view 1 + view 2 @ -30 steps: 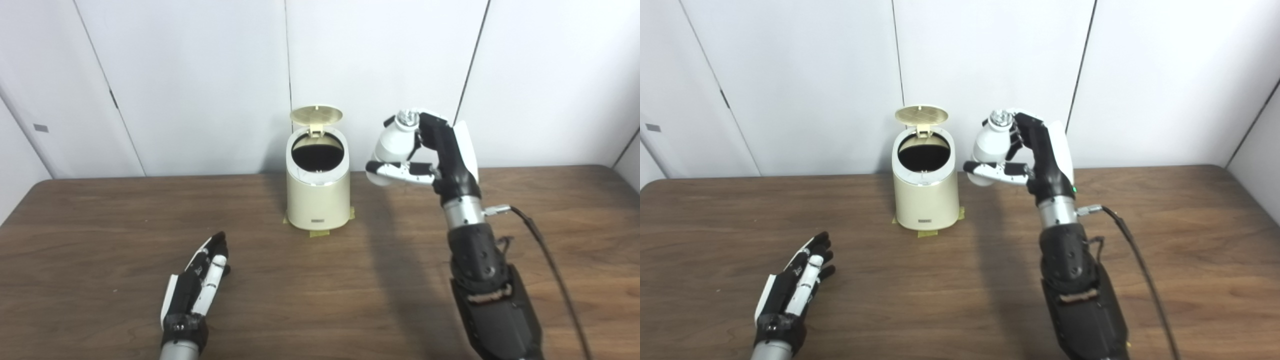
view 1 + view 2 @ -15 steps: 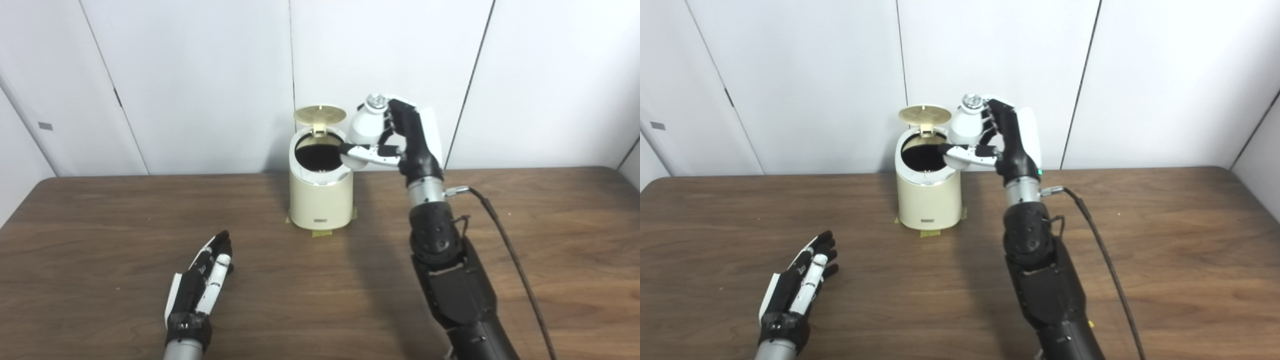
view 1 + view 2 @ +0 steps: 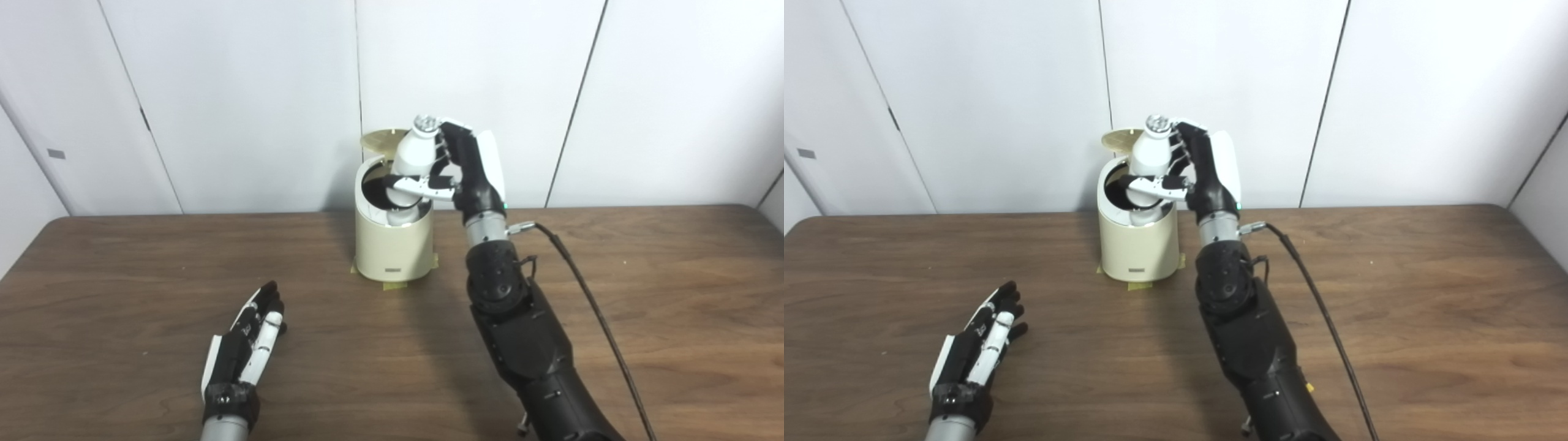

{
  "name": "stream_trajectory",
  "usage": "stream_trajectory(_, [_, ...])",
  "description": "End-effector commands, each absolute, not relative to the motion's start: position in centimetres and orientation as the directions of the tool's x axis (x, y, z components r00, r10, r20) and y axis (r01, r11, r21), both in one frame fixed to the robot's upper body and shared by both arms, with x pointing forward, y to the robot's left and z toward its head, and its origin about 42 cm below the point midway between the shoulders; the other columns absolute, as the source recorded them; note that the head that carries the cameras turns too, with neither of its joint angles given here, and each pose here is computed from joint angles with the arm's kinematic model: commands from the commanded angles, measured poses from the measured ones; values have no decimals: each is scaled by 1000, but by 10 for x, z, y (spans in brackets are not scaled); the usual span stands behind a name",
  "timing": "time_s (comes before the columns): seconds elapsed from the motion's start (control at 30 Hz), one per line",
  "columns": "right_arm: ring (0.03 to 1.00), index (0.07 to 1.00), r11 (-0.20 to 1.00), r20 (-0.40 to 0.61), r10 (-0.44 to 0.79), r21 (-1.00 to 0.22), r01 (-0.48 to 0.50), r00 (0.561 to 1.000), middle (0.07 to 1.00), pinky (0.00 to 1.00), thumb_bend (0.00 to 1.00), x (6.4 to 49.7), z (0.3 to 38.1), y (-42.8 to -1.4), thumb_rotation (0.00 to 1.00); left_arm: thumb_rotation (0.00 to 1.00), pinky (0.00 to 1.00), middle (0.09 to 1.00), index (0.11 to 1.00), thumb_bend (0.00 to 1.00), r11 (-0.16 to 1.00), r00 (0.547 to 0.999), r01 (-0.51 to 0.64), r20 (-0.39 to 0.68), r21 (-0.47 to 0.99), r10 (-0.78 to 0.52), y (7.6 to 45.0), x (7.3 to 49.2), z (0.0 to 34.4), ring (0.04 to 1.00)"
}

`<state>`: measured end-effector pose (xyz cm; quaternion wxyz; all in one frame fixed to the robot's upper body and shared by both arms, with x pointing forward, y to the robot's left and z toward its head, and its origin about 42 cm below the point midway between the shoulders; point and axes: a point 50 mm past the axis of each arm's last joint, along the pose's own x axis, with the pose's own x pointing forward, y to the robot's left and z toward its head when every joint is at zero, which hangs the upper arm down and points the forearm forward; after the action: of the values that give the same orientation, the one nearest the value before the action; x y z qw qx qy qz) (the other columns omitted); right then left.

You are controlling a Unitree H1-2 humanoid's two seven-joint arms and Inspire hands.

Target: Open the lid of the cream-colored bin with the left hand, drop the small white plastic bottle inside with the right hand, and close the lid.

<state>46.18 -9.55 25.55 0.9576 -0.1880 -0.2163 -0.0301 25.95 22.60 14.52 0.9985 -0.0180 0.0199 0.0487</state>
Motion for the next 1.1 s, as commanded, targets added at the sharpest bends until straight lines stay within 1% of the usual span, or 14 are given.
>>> stream_trajectory(0.0, [369, 530, 939, 536, 27, -304, 163, 844, 488, 299, 513, 469, 292, -85, 0, 606, 885, 922, 928, 467, 993, 995, -101, -16, -53, 101, 221, 261, 148, 913])
stream_trajectory(0.13, [369, 531, 937, 533, 17, -304, 173, 846, 488, 303, 513, 474, 289, -82, 0, 625, 877, 918, 928, 481, 993, 995, -103, -10, -53, 103, 221, 260, 150, 908])
stream_trajectory(0.27, [369, 531, 938, 534, -4, -291, 188, 845, 488, 302, 513, 478, 285, -82, 0, 615, 876, 923, 923, 474, 992, 994, -108, -10, -59, 107, 220, 260, 151, 909])
stream_trajectory(0.4, [370, 533, 944, 548, -46, -249, 215, 835, 495, 300, 512, 481, 279, -82, 0, 615, 880, 925, 928, 462, 994, 995, -100, -12, -52, 100, 219, 259, 152, 913])
stream_trajectory(0.5, [366, 543, 945, 561, -74, -225, 238, 824, 494, 297, 510, 482, 275, -83, 0, 625, 879, 922, 926, 478, 994, 995, -95, -15, -46, 95, 218, 258, 153, 911])
stream_trajectory(0.6, [366, 541, 941, 576, -94, -215, 261, 812, 489, 298, 511, 484, 269, -85, 0, 618, 880, 924, 928, 492, 994, 996, -86, -18, -69, 85, 217, 257, 153, 910])
stream_trajectory(0.73, [375, 538, 936, 581, -108, -215, 280, 807, 489, 317, 512, 483, 263, -87, 0, 610, 879, 929, 931, 508, 993, 997, -79, -15, -87, 78, 217, 255, 154, 913])
stream_trajectory(0.97, [378, 534, 941, 594, -116, -191, 280, 796, 490, 334, 513, 482, 256, -85, 0, 602, 875, 923, 926, 485, 992, 997, -82, -13, -92, 81, 217, 255, 156, 906])
stream_trajectory(1.07, [380, 536, 941, 599, -110, -195, 278, 793, 489, 334, 513, 481, 254, -86, 0, 600, 888, 932, 932, 492, 992, 997, -82, -9, -94, 81, 217, 255, 156, 917])
